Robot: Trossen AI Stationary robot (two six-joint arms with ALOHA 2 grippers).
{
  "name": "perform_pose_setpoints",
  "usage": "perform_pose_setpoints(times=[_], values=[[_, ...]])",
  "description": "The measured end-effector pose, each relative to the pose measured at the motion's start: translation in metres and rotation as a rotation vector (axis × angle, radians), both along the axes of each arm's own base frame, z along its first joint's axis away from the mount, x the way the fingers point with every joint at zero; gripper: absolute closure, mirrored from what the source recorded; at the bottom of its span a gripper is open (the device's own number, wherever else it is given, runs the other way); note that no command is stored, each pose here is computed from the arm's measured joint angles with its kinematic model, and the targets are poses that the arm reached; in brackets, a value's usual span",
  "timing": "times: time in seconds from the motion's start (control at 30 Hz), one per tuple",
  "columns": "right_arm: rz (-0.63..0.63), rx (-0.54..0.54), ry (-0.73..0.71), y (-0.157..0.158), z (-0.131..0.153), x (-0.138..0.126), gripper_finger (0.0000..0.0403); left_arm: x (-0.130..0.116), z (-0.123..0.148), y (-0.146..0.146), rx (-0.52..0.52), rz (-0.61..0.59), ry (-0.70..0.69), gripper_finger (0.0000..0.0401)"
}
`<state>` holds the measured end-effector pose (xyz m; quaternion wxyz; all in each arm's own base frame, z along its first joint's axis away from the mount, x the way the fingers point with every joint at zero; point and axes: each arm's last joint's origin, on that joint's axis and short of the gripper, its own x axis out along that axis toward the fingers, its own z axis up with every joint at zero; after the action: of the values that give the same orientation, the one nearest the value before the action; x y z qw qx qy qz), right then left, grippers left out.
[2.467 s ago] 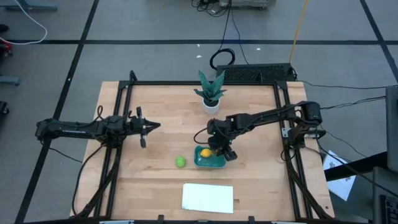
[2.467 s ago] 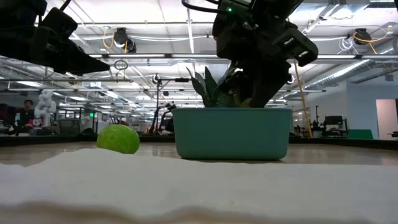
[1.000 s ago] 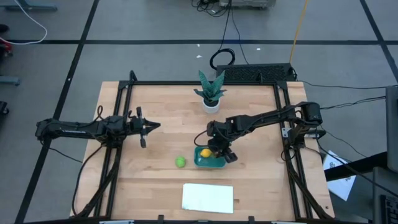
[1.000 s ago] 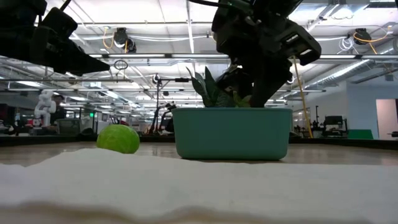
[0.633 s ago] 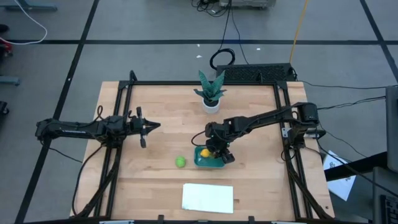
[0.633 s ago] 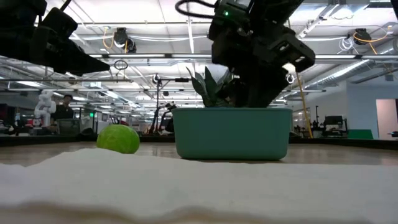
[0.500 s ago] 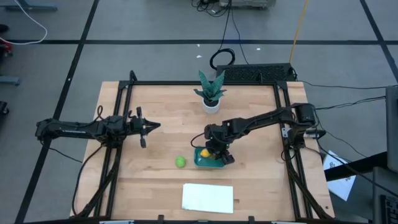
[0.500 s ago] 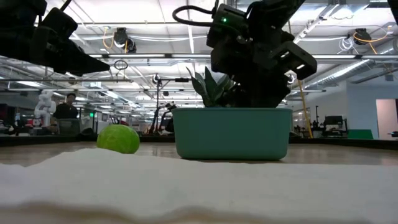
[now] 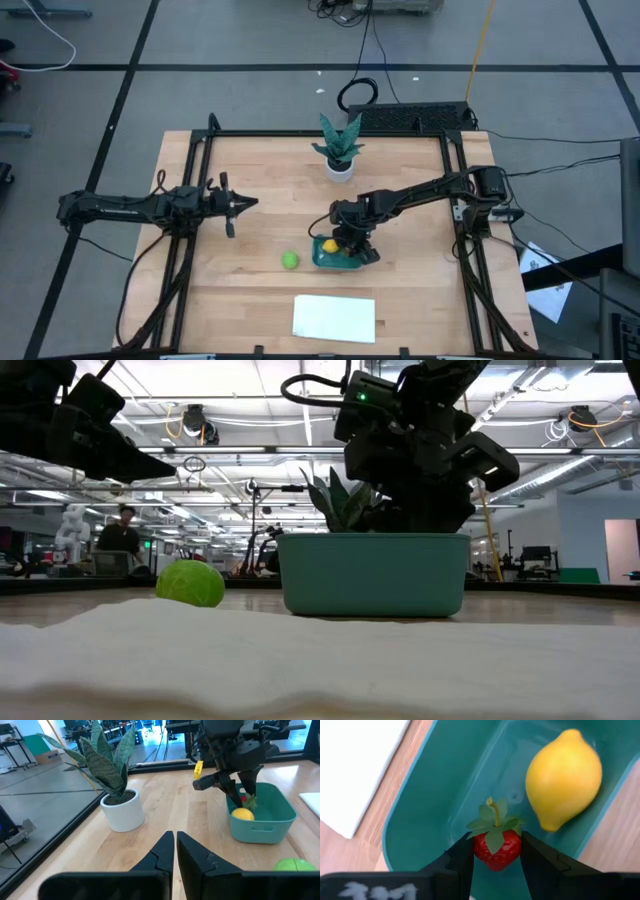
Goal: Pick and placing Produce into tupperware
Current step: Put the red strawberry into the green bin
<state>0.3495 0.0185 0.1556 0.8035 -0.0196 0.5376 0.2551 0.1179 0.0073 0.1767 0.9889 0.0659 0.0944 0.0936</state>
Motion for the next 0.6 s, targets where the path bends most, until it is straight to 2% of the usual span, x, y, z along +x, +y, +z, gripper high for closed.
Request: perform_pose_setpoints(times=[0.23,0.6], values=[[-0.006,0.002,0.012,0.0,-0.001,-0.001,0.0277,0.0,0.0,0.0,0.0,0.0,0.001,0.0375],[-0.014,0.018,0.069,-0.001,-0.023,0.004,0.0273,0.0,-0.001,0.0,-0.001,0.001,0.007,0.0375]])
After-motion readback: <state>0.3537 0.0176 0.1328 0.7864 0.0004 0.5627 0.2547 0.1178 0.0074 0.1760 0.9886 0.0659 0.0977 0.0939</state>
